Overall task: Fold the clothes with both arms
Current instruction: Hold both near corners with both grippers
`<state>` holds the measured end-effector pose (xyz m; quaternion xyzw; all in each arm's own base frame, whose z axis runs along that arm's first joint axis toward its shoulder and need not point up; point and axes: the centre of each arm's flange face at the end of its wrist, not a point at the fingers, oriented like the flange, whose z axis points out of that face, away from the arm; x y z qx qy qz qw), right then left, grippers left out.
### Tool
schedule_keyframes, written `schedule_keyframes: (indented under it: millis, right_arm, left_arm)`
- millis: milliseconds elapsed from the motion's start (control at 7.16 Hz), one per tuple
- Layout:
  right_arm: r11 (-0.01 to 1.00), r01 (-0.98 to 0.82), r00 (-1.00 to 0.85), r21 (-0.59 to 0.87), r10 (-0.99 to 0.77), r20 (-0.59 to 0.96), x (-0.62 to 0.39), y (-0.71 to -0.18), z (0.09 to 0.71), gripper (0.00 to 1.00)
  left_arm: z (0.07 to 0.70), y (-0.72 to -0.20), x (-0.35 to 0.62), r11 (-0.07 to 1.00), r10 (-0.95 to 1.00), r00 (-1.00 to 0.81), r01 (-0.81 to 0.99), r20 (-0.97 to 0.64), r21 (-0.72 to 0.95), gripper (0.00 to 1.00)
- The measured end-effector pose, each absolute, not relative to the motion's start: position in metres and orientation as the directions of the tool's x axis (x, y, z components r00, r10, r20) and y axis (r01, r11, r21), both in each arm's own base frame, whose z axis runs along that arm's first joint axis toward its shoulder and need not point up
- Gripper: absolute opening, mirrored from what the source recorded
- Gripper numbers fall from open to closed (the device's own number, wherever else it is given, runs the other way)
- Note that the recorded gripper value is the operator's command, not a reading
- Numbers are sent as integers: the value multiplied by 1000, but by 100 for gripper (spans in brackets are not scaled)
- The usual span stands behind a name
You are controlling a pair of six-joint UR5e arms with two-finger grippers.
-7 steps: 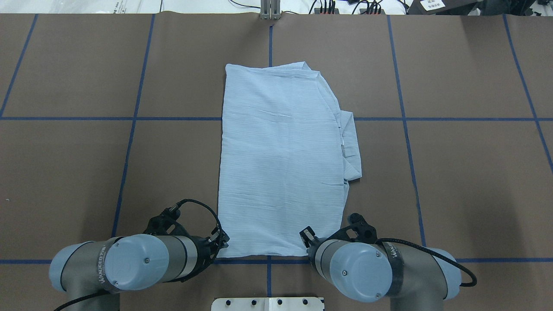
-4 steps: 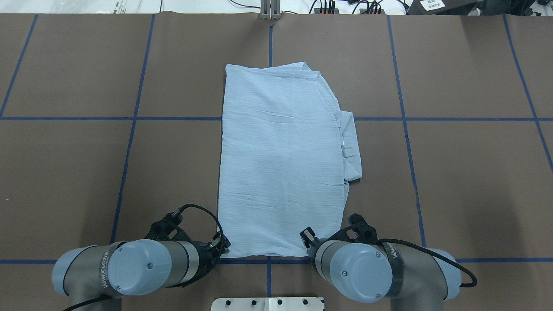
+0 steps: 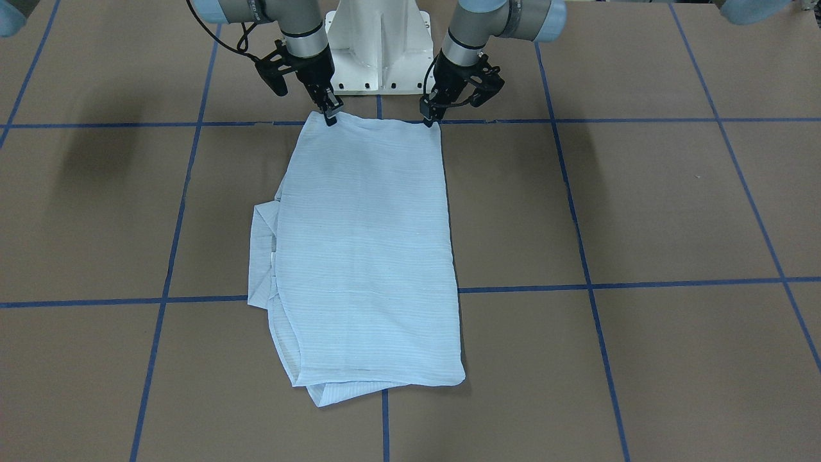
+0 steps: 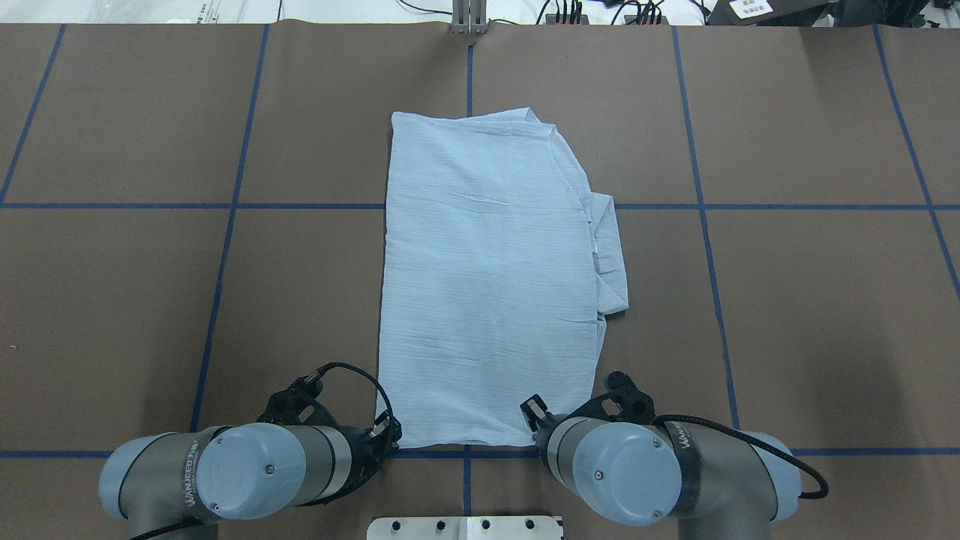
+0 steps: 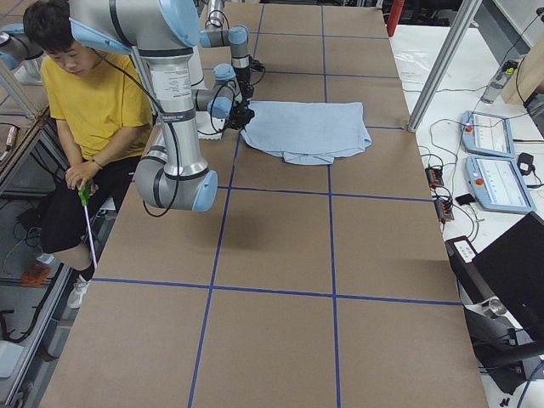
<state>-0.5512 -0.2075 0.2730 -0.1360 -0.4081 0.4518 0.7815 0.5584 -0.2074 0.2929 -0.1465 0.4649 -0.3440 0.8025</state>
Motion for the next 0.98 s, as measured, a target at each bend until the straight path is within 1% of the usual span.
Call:
schedule_keyframes:
  millis: [699, 978]
  right_arm:
    - [554, -595, 254, -583, 817, 517, -550, -209, 271, 0]
    - [551, -589, 244, -591, 819, 520, -539, -211, 267, 0]
  left_arm:
    - [275, -241, 533, 698, -702, 265, 442, -661, -564, 0]
    - [253, -241, 514, 700, -699, 241, 427, -674, -573, 0]
